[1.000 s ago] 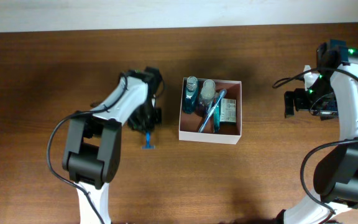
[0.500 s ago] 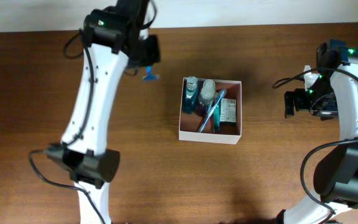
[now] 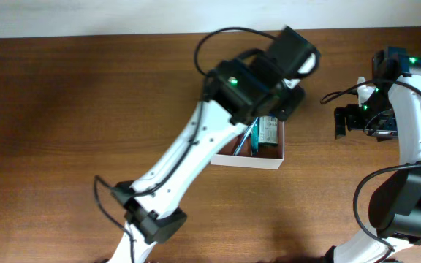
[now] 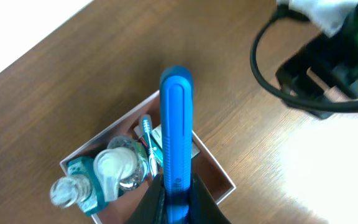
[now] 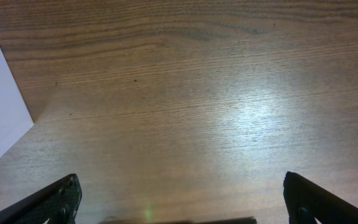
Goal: Pack container
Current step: 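Lift the razor and carry it over the pink box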
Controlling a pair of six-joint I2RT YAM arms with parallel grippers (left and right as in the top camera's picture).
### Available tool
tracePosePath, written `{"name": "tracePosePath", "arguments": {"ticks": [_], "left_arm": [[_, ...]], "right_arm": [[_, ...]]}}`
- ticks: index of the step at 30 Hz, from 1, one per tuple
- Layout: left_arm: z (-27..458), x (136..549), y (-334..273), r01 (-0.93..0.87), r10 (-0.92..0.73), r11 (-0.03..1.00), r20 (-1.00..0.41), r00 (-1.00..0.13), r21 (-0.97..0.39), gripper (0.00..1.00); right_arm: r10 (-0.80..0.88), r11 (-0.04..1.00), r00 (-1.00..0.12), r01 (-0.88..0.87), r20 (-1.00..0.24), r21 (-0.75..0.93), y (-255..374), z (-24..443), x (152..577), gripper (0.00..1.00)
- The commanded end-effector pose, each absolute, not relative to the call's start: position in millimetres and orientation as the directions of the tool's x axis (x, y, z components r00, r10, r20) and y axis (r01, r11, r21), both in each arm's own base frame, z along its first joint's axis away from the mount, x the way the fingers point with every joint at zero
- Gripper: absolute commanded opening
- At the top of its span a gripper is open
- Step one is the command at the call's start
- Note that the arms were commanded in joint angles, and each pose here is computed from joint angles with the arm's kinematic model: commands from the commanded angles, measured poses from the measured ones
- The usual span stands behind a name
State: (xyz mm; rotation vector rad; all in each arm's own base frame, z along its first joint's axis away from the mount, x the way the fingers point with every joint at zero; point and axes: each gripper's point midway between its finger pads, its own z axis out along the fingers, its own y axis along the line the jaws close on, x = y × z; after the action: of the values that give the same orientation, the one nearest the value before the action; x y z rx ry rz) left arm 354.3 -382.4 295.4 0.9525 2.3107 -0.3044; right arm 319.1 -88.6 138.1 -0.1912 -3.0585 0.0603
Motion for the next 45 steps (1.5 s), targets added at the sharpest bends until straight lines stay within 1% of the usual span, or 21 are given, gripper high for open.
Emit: {"name": "tracePosePath", "arguments": {"ticks": [1, 7, 12, 16, 18, 24, 25, 26, 31, 40, 43, 45], "left_arm": [[252, 372, -385, 0.712, 0.639, 0.694, -0.544, -0.543, 0.105, 0.01], [193, 379, -391, 0.719, 0.682, 0.687, -0.439, -0.585, 0.109, 0.01], [164, 379, -391, 0.722, 0.701, 0.683, -0.377, -0.606, 0.109, 0.01], [149, 378, -389, 0.721, 0.707, 0.684, -0.340, -0.620, 0.108, 0.04], [145, 377, -389, 0.722, 0.710, 0.683, -0.329, -0.623, 0.108, 0.08], [142, 377, -387, 0.721, 0.711, 0.685, -0.318, -0.627, 0.108, 0.09], [142, 378, -386, 0.717, 0.708, 0.688, -0.318, -0.631, 0.108, 0.13], [142, 379, -385, 0.716, 0.706, 0.690, -0.316, -0.634, 0.107, 0.14], [141, 384, -375, 0.689, 0.681, 0.718, -0.308, -0.665, 0.100, 0.15], [139, 383, -372, 0.689, 0.674, 0.722, -0.293, -0.678, 0.065, 0.18], [139, 383, -372, 0.689, 0.673, 0.722, -0.293, -0.679, 0.065, 0.24], [139, 383, -372, 0.689, 0.674, 0.722, -0.293, -0.678, 0.065, 0.32]], "right_arm": [[0.119, 0.992, -0.992, 0.116, 0.052, -0.055, -90, 146, 318, 0.99], [0.119, 0.992, -0.992, 0.116, 0.051, -0.055, -90, 146, 318, 0.99], [0.119, 0.992, -0.992, 0.116, 0.051, -0.055, -90, 146, 318, 0.99], [0.119, 0.992, -0.992, 0.116, 0.051, -0.055, -90, 146, 318, 0.99], [0.119, 0.992, -0.992, 0.116, 0.051, -0.055, -90, 146, 318, 0.99], [0.119, 0.992, -0.992, 0.116, 0.051, -0.055, -90, 146, 318, 0.99], [0.119, 0.992, -0.992, 0.116, 0.051, -0.055, -90, 146, 318, 0.99], [0.119, 0.992, -0.992, 0.116, 0.051, -0.055, -90, 146, 318, 0.99], [0.119, 0.992, -0.992, 0.116, 0.051, -0.055, -90, 146, 318, 0.99], [0.119, 0.992, -0.992, 0.116, 0.051, -0.055, -90, 146, 318, 0.99], [0.119, 0.992, -0.992, 0.116, 0.051, -0.055, -90, 146, 318, 0.99], [0.119, 0.992, -0.992, 0.116, 0.051, -0.055, -90, 146, 318, 0.99]]}}
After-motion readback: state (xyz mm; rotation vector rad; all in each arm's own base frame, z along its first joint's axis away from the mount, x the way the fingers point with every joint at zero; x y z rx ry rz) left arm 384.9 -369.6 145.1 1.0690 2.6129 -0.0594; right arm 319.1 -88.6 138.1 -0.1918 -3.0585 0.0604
